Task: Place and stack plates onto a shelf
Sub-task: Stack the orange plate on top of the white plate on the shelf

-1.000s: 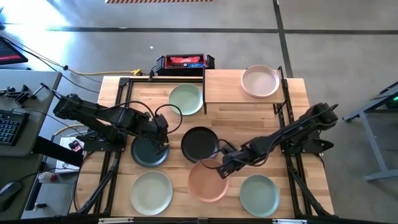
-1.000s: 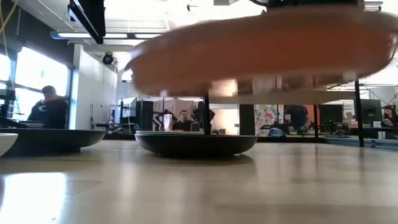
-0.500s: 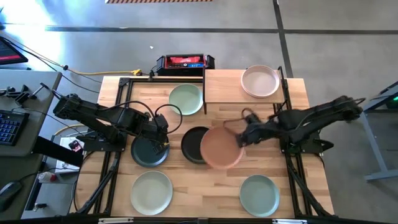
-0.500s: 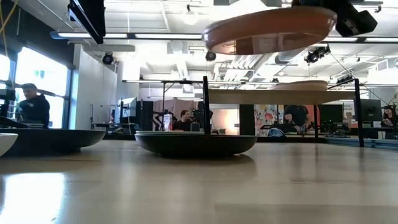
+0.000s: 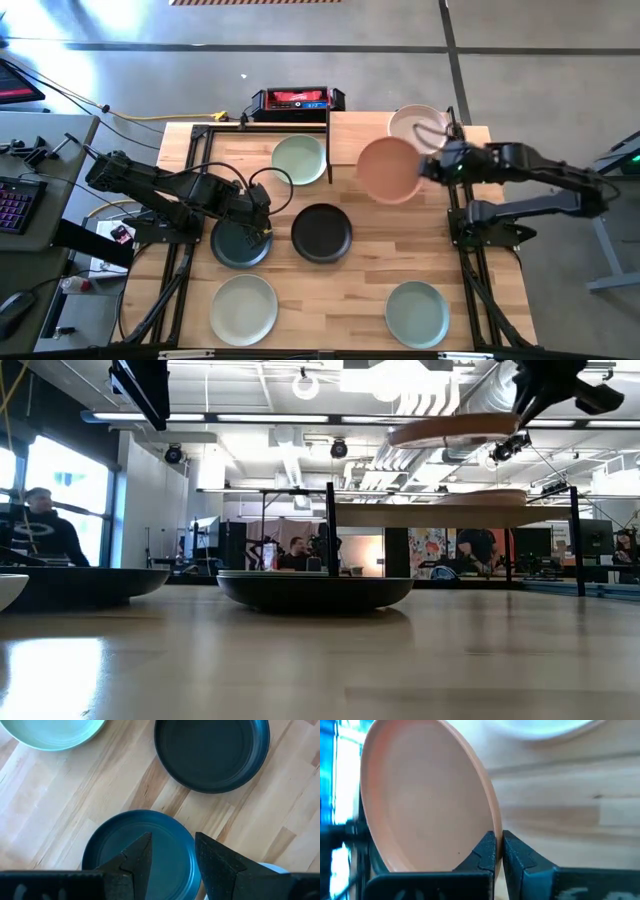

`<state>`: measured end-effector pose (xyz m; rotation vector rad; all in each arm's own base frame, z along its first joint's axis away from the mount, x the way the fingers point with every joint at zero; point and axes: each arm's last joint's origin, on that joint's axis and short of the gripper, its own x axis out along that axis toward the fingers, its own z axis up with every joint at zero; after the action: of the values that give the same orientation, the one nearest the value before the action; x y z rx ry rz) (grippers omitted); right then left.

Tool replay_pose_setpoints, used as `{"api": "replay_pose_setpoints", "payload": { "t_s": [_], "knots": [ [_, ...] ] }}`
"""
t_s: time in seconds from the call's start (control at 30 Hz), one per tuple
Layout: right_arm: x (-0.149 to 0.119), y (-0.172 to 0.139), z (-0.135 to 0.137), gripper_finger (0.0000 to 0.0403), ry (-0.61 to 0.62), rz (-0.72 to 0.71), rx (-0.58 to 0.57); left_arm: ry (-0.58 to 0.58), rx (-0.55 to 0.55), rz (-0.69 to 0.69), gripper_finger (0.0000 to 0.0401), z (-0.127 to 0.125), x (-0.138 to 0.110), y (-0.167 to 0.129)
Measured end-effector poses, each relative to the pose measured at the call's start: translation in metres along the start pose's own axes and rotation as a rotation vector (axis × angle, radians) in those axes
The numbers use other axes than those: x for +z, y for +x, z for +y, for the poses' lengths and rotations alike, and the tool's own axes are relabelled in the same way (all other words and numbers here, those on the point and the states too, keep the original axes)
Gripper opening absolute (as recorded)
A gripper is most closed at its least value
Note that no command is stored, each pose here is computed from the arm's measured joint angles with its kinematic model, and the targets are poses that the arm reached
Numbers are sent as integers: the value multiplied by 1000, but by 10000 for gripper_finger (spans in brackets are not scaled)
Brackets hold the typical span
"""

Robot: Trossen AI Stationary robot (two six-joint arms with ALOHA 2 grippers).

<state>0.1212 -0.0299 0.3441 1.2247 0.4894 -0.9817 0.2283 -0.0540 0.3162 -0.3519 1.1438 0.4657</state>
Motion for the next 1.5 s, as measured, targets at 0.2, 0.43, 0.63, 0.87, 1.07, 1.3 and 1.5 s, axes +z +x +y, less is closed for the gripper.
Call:
{"api": "replay_pose_setpoints", "payload": {
  "t_s": [0.2,0.43,0.63,0.87,1.07,1.3,1.5],
  "knots": [
    [23,-13,-19,0,115,-133,-11,0,0,0,136,0,0,0],
    [42,-17,-32,0,207,-236,-61,22,0,0,135,0,0,0],
    [58,-13,-40,0,278,-279,-129,45,0,0,136,0,0,0],
    [81,3,-42,0,342,-241,-157,68,0,-1,135,0,0,0],
    [101,20,-42,0,398,-216,-175,71,0,0,136,0,0,0],
    [109,31,-45,0,422,-191,-233,68,0,0,136,0,0,0],
    [113,35,-47,0,425,-187,-253,71,0,-1,136,0,0,0]
  ]
}}
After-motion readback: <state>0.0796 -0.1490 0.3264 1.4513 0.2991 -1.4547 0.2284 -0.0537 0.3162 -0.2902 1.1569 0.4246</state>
